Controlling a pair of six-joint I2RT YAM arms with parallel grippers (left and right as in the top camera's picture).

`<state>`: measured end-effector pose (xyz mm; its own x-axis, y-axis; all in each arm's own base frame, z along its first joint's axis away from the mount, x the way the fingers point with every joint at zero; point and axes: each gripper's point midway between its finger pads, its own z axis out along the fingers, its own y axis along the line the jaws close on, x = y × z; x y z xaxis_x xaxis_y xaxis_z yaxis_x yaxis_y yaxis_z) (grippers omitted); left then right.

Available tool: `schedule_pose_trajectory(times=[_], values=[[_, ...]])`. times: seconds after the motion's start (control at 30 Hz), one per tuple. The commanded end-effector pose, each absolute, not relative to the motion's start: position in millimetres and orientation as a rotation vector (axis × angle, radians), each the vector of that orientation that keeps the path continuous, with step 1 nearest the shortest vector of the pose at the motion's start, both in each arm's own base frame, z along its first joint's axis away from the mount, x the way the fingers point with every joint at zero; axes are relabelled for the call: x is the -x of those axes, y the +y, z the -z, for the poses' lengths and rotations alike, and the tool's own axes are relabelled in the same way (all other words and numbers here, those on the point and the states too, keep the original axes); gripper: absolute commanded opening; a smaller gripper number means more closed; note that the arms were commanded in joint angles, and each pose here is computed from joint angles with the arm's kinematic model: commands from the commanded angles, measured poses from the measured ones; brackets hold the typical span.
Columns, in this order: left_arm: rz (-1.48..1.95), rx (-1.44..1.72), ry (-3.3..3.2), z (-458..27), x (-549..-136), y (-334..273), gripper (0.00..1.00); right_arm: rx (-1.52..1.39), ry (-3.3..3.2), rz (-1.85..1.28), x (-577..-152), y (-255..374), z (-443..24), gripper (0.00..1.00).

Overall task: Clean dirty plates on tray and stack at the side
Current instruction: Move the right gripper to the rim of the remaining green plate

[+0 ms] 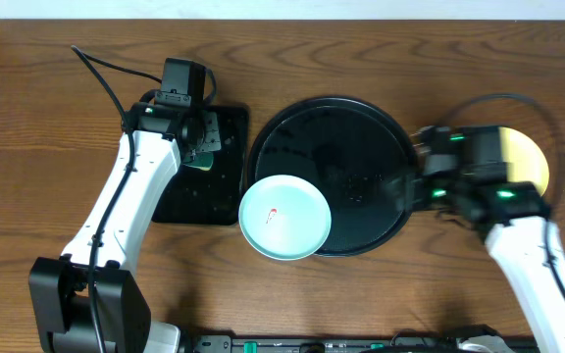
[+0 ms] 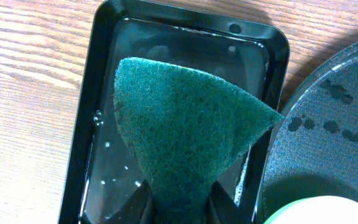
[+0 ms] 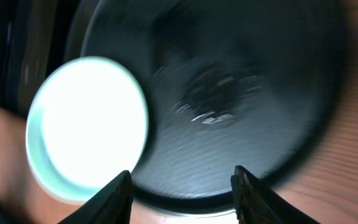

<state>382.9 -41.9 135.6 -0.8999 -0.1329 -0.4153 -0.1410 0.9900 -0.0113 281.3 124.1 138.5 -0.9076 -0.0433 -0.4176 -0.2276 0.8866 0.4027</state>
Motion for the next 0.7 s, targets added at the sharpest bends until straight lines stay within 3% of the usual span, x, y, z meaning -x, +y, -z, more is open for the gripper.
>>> schedule_pose_trajectory(times=[0.0, 0.13, 0.23, 0.37, 0.5, 0.57, 0.67], values=[[-0.046, 0.217, 2.718, -130.9, -381.6, -38.0, 0.10, 0.474, 2.682, -0.660, -263.0, 164.6, -123.9, 0.51], [-0.046, 0.217, 2.718, -130.9, -381.6, -38.0, 0.10, 0.530, 2.770, -0.663, -252.3, 197.4, -95.2, 0.59], [-0.046, 0.217, 2.718, -130.9, -381.6, -38.0, 0.10, 0.263, 2.879, -0.745, -255.0, 211.0, -77.9, 0.46], [-0.046, 0.217, 2.718, -130.9, -381.6, -38.0, 0.10, 0.036, 3.000, -0.690, -257.3, 207.2, -45.4, 0.46], [-0.046, 0.217, 2.718, -130.9, -381.6, -38.0, 0.10, 0.012, 3.069, -0.706, -252.6, 211.1, -24.1, 0.46], [-0.046, 0.217, 2.718, -130.9, -381.6, -38.0, 0.10, 0.014, 3.086, -0.737, -251.2, 215.4, -17.6, 0.41], [-0.046, 0.217, 2.718, -130.9, -381.7, -38.1, 0.10, -0.007, 3.091, -0.729, -253.3, 215.0, -12.6, 0.18]])
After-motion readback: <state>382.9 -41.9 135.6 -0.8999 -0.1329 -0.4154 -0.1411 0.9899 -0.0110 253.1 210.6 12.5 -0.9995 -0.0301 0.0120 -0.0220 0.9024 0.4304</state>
